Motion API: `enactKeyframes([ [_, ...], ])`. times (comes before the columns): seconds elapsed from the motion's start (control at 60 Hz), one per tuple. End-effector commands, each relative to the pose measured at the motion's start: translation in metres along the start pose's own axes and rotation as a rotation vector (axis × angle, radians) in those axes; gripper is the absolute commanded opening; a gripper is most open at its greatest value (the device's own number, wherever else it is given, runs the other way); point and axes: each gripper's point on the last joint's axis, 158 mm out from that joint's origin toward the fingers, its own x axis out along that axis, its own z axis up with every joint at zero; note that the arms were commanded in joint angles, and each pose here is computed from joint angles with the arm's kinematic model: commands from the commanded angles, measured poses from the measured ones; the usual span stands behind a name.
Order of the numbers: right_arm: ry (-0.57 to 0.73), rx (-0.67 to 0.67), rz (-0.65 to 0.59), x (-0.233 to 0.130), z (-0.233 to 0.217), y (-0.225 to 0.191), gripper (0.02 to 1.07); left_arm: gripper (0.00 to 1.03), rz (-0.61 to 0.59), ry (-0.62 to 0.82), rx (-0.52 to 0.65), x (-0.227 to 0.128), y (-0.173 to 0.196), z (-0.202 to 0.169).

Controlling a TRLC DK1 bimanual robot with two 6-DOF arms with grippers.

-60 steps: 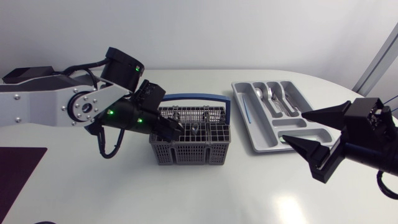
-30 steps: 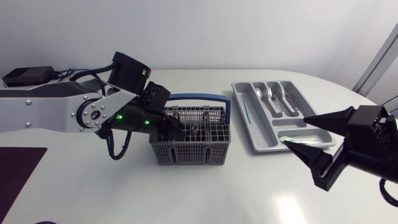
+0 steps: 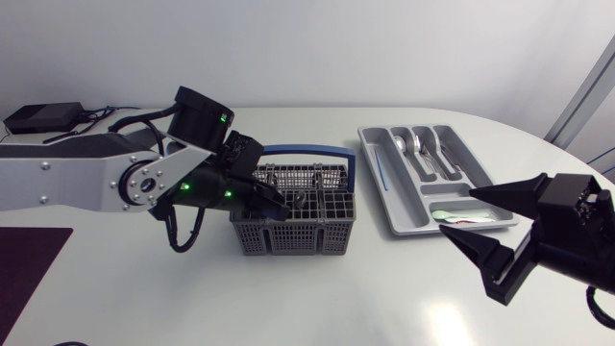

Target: Unload the cutlery basket into the drawer organizer.

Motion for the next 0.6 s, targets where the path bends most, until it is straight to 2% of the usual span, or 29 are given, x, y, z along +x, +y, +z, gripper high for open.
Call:
enactKeyframes([
  [0.0, 0.018, 0.005, 0.011, 0.002, -0.009, 0.004, 0.92, 0.08, 0.018, -0.009, -0.02, -0.01, 0.005, -0.006],
  [0.583, 0.015, 0.002, 0.012, -0.006, -0.005, 0.008, 0.92, 0.08, -0.09, -0.148, -0.06, -0.057, -0.003, 0.019],
])
